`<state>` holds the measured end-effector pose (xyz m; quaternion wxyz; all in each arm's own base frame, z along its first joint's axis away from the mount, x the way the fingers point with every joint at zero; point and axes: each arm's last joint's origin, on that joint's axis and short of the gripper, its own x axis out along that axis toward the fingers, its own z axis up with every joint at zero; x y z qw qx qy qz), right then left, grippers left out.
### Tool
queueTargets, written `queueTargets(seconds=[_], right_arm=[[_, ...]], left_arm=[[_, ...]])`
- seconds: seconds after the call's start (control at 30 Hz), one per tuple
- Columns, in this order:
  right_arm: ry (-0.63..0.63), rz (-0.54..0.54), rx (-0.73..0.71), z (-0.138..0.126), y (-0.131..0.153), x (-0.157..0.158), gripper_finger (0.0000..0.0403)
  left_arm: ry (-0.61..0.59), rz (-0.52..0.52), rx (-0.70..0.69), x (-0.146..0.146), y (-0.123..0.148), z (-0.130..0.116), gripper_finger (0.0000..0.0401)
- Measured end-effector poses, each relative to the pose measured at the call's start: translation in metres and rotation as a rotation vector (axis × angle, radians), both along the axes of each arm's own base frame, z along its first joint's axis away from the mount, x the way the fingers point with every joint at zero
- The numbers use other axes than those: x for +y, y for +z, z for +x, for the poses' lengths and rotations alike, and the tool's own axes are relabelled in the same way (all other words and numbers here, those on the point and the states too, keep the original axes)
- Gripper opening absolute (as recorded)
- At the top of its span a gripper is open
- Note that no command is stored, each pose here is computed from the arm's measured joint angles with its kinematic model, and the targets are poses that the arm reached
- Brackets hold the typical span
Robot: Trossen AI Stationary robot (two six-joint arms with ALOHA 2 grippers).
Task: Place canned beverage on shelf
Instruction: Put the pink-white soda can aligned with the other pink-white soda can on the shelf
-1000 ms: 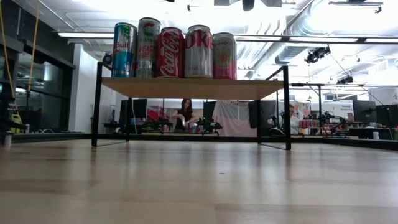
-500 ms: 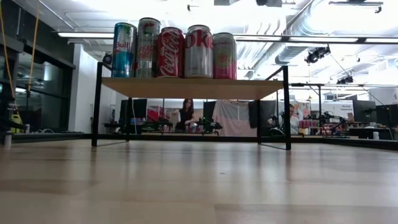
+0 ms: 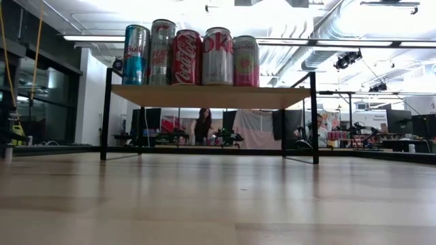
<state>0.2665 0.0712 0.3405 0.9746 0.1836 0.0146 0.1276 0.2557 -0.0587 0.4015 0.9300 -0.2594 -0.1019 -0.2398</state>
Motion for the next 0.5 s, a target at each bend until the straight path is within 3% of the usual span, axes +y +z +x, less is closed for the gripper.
queueTargets(seconds=[0.1, 0.27, 0.5], right_arm=[[0.004, -0.004, -0.012, 0.000, 0.001, 0.000, 0.0370], [-0.057, 0.055, 0.000, -0.001, 0.001, 0.001, 0.0367], [-0.191, -0.011, 0.015, 0.000, -0.003, 0.005, 0.0365]], left_arm=[[0.025, -0.008, 0.021, 0.000, -0.003, 0.004, 0.0220], [0.250, -0.038, 0.087, 0.003, -0.019, 0.023, 0.0220], [0.437, 0.008, 0.215, 0.001, -0.057, 0.057, 0.0220]])
